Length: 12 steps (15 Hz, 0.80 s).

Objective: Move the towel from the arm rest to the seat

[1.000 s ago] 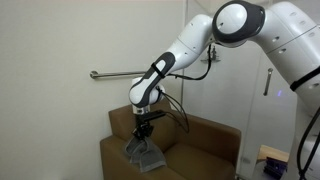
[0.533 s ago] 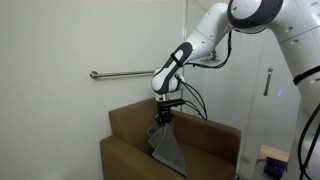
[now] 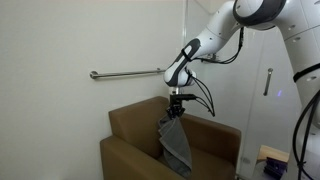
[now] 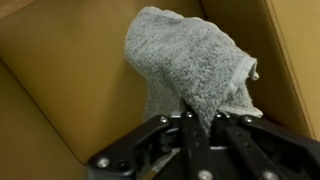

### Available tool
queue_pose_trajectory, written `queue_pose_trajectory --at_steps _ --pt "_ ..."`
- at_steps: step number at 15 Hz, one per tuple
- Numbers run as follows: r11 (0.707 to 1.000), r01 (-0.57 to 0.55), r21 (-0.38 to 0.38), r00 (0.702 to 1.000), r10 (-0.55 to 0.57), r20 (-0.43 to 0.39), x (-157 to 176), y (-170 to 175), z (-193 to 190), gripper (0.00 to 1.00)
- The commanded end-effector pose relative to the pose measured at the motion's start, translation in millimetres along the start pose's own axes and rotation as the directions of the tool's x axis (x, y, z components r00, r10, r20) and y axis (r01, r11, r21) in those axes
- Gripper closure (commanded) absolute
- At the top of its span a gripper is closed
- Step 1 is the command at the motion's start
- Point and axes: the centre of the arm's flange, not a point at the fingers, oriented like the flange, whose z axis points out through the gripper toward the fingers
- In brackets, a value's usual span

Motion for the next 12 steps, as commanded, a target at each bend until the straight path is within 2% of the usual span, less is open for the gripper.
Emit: queue_pose_trajectory --at_steps 1,5,6,7,12 --pt "0.994 0.032 0.108 0.999 -0.032 0.006 -19 18 -15 0.96" --pt "0.965 0.119 0.234 0.993 -0.122 -0.004 -23 4 -23 0.96" --pt "0.984 0.064 0.167 0.998 -0.064 -0.006 -6 3 -13 0.96" --pt "0.982 0.072 0.175 0.997 -0.072 -0.008 -7 0 -14 0.92" --pt "0.983 0.068 0.172 0.998 -0.069 0.0 -6 2 -9 0.92"
